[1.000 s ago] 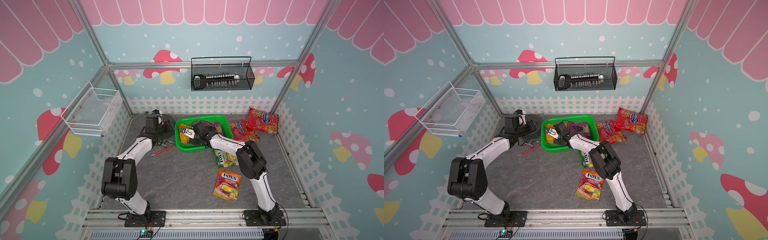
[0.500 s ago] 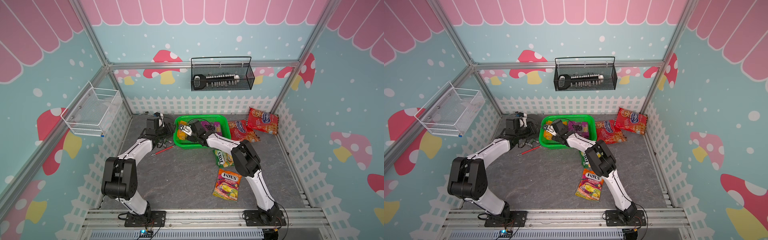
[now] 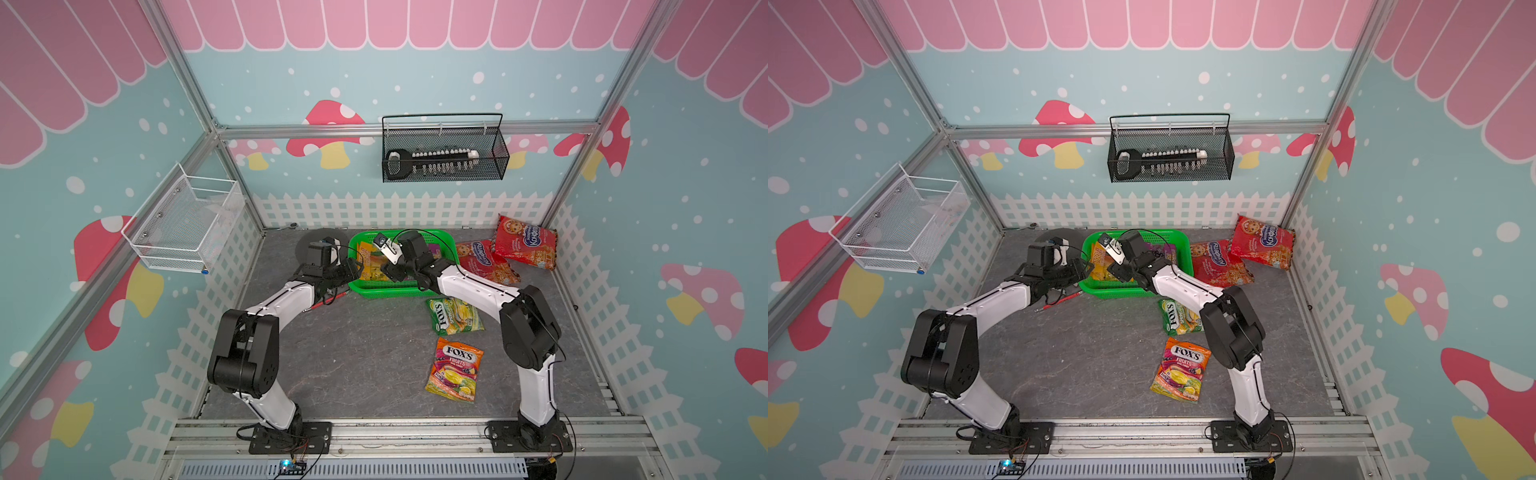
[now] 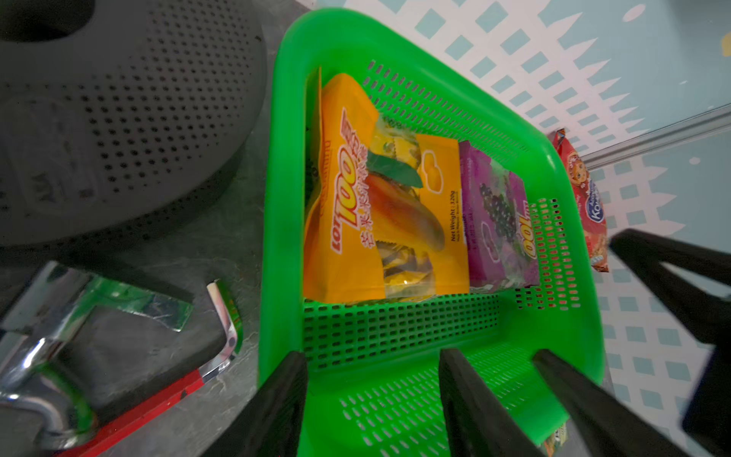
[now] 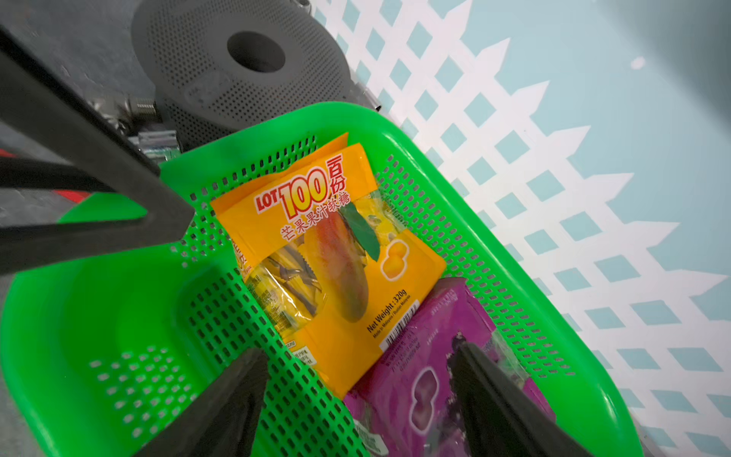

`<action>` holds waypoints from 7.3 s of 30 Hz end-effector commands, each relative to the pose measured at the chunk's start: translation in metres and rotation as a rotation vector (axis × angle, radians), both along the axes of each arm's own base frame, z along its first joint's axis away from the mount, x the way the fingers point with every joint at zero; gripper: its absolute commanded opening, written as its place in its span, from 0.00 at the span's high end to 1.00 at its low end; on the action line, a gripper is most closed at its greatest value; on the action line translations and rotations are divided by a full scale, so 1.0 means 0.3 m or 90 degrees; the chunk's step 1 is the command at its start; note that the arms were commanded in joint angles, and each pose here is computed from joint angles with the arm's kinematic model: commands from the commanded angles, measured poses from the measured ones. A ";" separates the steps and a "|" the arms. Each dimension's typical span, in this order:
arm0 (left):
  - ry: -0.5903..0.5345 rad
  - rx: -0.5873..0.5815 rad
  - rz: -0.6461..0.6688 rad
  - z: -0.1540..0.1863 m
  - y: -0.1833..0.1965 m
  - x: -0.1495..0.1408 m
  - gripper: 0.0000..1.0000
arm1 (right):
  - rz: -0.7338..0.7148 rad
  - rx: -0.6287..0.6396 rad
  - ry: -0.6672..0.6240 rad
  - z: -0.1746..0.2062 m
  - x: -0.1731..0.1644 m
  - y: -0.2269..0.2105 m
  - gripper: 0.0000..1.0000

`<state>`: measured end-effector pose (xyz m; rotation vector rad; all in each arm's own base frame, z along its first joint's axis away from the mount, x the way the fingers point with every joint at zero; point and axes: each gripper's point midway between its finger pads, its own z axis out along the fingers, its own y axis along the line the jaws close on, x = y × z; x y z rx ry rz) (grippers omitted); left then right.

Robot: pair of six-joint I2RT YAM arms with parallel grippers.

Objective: Put the candies in the basket
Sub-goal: Adjust the candy in the basket, then adjust the basket at the center of the board, then pick up the candy at the center of the board, then place the candy in the basket.

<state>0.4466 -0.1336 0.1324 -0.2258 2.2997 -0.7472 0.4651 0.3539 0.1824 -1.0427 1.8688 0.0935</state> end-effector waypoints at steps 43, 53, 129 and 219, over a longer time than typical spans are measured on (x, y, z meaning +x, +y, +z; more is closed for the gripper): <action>0.111 0.104 0.020 -0.211 0.035 -0.104 0.62 | -0.305 0.245 0.378 -0.332 0.127 0.146 0.67; 0.109 0.143 0.011 -0.213 0.058 -0.153 0.75 | -0.255 0.273 0.351 -0.232 0.138 0.177 0.62; -0.036 0.130 0.052 0.117 0.134 -0.209 0.49 | -0.455 0.038 0.305 -0.398 -0.595 -0.630 1.00; 0.033 0.123 -0.032 -0.090 0.067 -0.237 0.49 | -0.514 0.252 0.295 -0.326 0.062 -0.257 0.54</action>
